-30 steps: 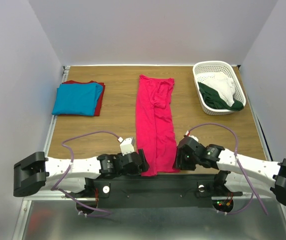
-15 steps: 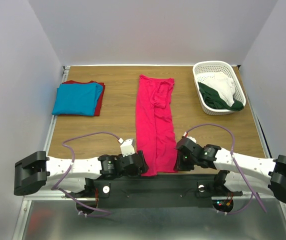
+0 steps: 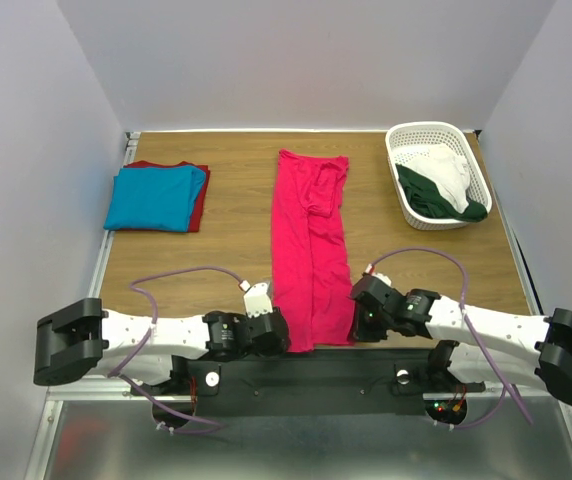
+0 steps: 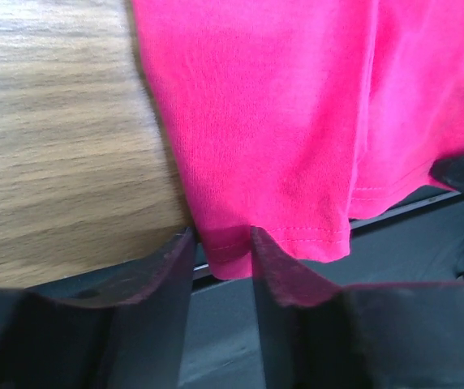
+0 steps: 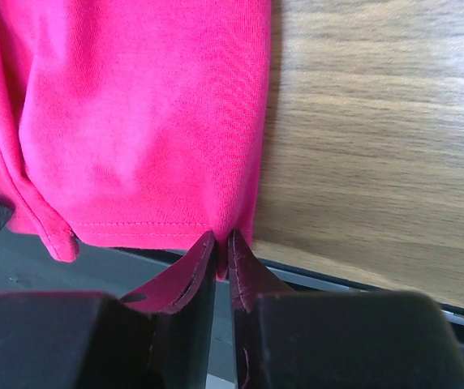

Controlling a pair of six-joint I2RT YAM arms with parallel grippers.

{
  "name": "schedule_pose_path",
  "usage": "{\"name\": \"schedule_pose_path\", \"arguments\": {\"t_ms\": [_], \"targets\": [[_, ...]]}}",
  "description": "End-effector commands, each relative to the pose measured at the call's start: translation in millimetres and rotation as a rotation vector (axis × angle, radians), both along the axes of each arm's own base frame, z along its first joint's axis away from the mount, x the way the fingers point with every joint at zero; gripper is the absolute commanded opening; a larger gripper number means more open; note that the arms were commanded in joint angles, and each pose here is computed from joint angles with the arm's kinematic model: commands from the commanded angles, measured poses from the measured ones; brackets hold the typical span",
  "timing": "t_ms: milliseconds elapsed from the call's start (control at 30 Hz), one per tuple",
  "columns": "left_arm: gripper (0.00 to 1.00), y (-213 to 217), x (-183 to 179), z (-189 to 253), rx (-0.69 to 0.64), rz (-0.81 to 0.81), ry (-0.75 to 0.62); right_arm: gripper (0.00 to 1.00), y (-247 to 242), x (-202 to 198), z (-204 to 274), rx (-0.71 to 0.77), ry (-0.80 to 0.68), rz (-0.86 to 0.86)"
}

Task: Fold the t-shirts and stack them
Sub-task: Fold the tshirt

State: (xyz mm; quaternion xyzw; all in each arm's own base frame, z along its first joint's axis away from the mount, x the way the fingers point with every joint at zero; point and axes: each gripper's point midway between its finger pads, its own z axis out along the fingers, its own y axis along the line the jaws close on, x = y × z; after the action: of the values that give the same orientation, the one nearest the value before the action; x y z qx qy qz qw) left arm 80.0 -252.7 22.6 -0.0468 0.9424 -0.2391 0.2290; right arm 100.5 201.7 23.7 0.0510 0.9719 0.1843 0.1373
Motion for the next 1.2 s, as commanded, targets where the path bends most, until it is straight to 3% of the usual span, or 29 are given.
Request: {"name": "schedule_pose_path", "arguments": {"t_ms": [0, 200, 367, 500, 867, 1067, 1167], "targets": [[0.42, 19, -8, -17, 0.111, -0.011, 0.031, 0.16, 3, 2, -1, 0.008, -0.02, -0.006], [0.24, 18, -9, -22, 0.12, -0.015, 0.036, 0.15, 3, 3, -3, 0.0, -0.023, -0.001], [0.0, 15, -8, -21, 0.103, -0.015, 0.031, 0.1, 9, 4, 2, 0.014, -0.037, 0.018], [0.0, 13, -11, -17, 0.092, -0.047, 0.03, 0.0, 13, -1, 5, 0.023, -0.028, 0.044], [0.0, 16, -30, -6, 0.031, -0.113, 0.06, 0.01, 26, -7, 22, 0.034, -0.062, 0.055], [0.0, 0, -4, 37, -0.145, -0.038, -0.052, 0.0, 38, 19, 38, -0.001, -0.168, 0.058], [0.0, 0, 16, 42, -0.157, -0.001, -0.086, 0.0, 44, 34, 45, -0.036, -0.223, 0.058]]}}
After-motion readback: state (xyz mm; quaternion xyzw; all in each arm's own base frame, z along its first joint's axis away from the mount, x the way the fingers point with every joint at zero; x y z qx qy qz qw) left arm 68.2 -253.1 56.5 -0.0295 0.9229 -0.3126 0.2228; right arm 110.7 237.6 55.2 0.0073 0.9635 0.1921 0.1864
